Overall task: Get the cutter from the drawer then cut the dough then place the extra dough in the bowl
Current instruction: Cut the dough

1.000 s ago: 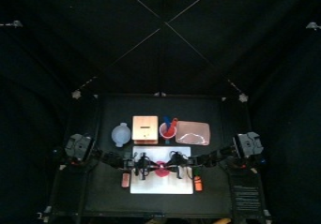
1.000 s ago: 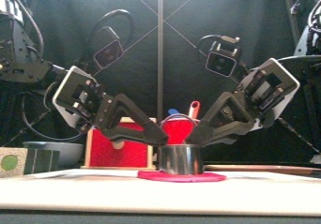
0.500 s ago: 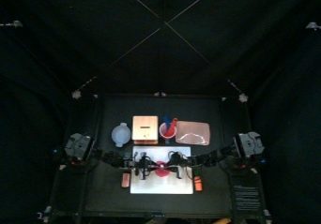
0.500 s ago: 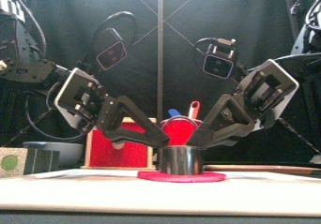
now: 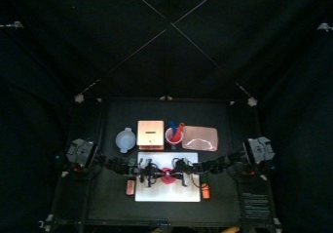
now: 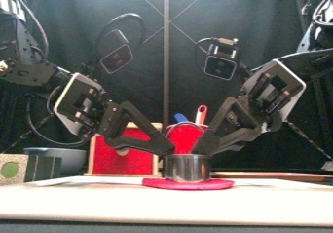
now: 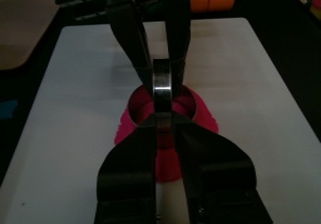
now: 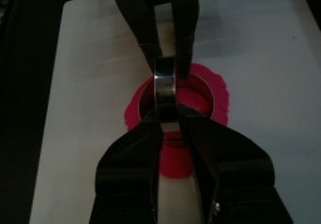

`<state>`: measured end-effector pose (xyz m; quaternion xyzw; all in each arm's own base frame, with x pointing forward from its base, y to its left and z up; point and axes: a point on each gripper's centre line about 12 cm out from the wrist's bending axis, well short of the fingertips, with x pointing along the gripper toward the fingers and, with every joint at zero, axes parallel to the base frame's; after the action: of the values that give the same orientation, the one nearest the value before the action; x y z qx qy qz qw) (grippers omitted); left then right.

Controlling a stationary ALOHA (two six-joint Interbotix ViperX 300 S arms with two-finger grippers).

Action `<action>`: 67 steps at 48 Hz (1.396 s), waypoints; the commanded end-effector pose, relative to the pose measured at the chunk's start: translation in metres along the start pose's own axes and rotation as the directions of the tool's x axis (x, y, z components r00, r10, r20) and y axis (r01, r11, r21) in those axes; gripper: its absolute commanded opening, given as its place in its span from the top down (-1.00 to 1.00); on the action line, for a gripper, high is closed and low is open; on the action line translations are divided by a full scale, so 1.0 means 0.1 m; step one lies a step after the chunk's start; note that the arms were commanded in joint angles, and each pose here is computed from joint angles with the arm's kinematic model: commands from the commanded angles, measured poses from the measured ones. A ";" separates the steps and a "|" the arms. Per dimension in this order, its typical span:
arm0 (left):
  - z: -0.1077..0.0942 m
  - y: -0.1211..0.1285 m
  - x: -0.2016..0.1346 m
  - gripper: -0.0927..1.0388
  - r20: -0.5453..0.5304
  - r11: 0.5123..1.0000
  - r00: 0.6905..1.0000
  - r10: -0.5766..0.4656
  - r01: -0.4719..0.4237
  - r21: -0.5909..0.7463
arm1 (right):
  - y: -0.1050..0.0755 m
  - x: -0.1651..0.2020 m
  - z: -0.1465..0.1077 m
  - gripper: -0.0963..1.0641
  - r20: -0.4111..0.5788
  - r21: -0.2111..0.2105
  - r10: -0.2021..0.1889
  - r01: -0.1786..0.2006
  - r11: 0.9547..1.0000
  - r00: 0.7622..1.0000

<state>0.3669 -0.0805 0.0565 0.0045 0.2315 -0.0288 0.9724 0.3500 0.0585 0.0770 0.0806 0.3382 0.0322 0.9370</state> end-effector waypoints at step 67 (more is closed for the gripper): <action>-0.40 -0.02 -0.09 0.04 -0.226 0.999 0.974 0.009 -0.018 -0.038 | -0.05 0.03 -0.14 -0.15 -0.065 -0.003 -0.016 0.016 1.000 0.998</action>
<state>0.3617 -0.0796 0.0483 -0.0157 0.2751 -0.0101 0.9612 0.3511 0.0571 0.0771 0.0763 0.3380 0.0336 0.9374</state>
